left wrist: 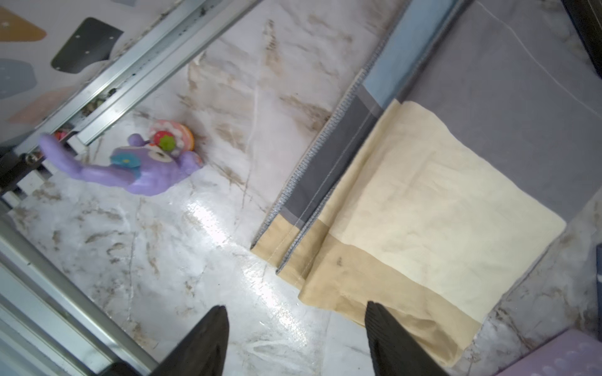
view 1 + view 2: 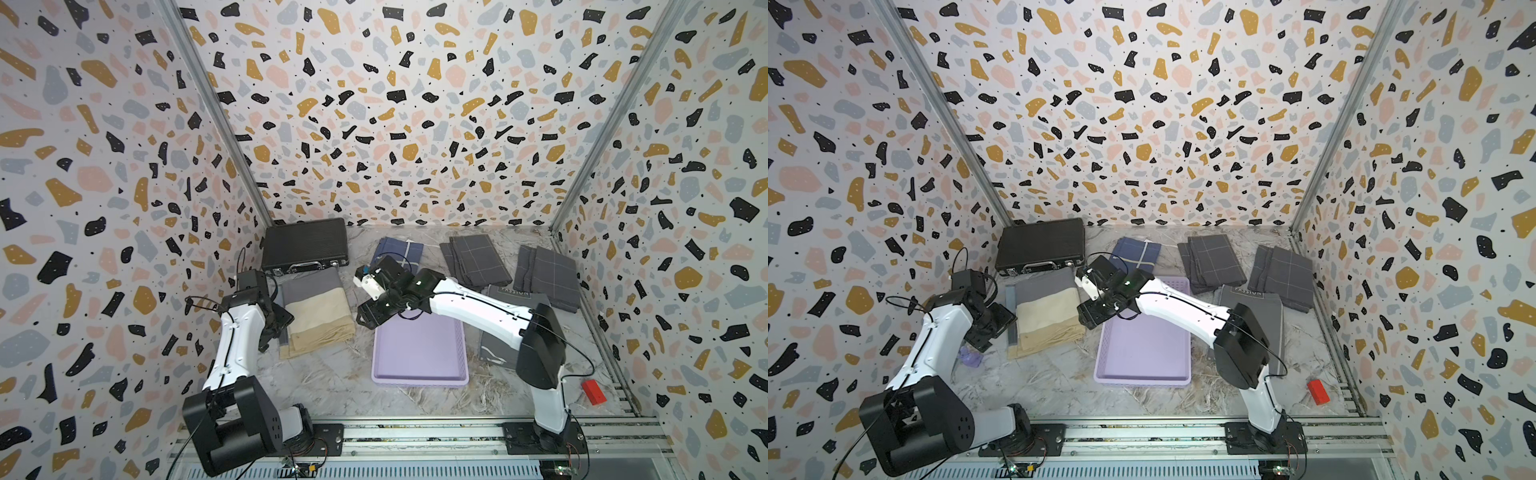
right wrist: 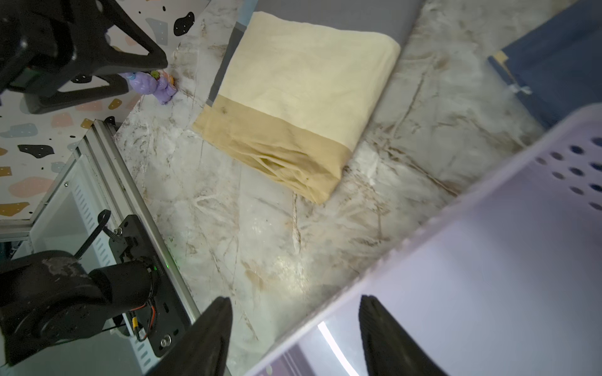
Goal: Put the folded pillowcase in the basket
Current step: Move the pillowcase to the center of the board.
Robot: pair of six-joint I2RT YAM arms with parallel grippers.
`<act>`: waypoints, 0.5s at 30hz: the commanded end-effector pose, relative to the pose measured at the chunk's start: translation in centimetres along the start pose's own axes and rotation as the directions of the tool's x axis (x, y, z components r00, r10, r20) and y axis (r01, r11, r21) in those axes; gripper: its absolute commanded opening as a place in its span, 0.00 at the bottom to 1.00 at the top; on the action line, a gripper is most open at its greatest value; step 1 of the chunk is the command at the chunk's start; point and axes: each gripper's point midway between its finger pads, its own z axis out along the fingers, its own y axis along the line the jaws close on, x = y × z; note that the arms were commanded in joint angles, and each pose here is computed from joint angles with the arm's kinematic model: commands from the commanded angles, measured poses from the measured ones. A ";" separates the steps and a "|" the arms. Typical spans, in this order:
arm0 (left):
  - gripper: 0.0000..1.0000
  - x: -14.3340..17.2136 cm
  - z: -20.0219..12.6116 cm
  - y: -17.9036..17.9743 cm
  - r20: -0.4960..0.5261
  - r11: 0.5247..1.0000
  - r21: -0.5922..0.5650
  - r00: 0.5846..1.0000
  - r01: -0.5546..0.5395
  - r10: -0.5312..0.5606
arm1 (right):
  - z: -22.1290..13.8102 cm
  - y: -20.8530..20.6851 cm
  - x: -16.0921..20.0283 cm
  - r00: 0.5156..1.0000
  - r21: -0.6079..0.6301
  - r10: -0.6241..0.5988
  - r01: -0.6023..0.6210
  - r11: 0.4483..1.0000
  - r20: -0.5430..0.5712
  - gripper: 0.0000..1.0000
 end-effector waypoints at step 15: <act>0.75 0.8 -0.6 0.2 0.035 0.996 0.066 0.998 0.055 -0.058 | 10.9 -3.1 -0.9 0.992 0.082 0.034 -0.024 0.996 -0.125 0.82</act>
